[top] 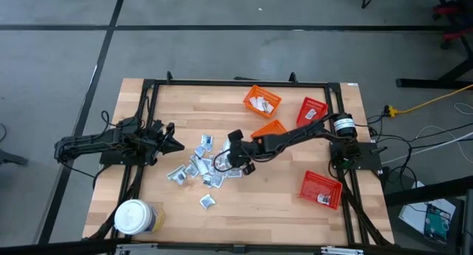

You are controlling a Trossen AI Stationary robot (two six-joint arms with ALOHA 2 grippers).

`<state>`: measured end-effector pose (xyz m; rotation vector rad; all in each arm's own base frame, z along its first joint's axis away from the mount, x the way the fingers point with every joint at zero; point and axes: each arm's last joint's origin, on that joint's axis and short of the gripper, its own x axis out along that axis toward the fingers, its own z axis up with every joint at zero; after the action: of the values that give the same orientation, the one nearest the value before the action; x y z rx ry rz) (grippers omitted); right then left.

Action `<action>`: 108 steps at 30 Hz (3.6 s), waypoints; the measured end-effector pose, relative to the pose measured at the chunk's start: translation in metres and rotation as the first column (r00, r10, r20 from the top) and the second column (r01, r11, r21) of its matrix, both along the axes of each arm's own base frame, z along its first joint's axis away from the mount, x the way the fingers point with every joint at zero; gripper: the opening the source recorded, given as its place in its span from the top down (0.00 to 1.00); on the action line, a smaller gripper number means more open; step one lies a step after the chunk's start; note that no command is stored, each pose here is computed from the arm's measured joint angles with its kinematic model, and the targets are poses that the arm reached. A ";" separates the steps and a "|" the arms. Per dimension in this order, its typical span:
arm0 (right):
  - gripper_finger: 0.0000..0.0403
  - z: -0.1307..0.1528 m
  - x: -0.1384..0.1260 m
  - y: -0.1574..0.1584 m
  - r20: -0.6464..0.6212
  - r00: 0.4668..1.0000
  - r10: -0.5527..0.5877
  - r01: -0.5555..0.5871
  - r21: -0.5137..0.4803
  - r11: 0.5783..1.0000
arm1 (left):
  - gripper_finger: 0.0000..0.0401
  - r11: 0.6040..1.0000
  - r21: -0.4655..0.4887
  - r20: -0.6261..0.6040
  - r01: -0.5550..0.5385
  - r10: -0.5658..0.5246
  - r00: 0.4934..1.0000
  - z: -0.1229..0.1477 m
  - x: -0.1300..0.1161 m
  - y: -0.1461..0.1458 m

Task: Pick & Place First Aid Supplies
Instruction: Put the green bandage pack into the top orange bin

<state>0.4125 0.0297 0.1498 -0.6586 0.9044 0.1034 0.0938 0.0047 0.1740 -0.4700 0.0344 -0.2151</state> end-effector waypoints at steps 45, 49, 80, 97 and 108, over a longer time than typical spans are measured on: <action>0.75 -0.022 0.005 -0.022 -0.047 0.998 0.041 -0.022 0.352 0.936 | 0.96 1.000 0.000 0.000 0.000 0.000 1.000 0.000 0.000 0.000; 0.87 -0.023 0.004 -0.023 -0.054 0.997 0.054 -0.030 0.374 0.927 | 0.96 1.000 0.000 0.000 0.000 0.000 1.000 0.000 0.000 0.000; 1.00 0.066 0.025 -0.049 -0.072 0.981 -0.181 0.178 0.707 0.684 | 0.96 1.000 0.000 0.000 0.000 0.000 1.000 0.000 0.000 0.000; 1.00 0.133 0.005 -0.107 -0.069 0.954 -0.290 0.242 0.749 0.617 | 0.96 1.000 0.000 0.000 0.000 0.000 1.000 0.000 0.000 0.000; 1.00 0.144 -0.034 -0.175 -0.156 0.841 -0.518 0.469 0.687 0.555 | 0.96 1.000 0.000 0.000 0.000 0.000 1.000 0.000 0.000 0.000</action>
<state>0.3788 -0.1450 0.2933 0.3419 0.8707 -0.0848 0.0938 0.0047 0.1740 -0.4699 0.0342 -0.2151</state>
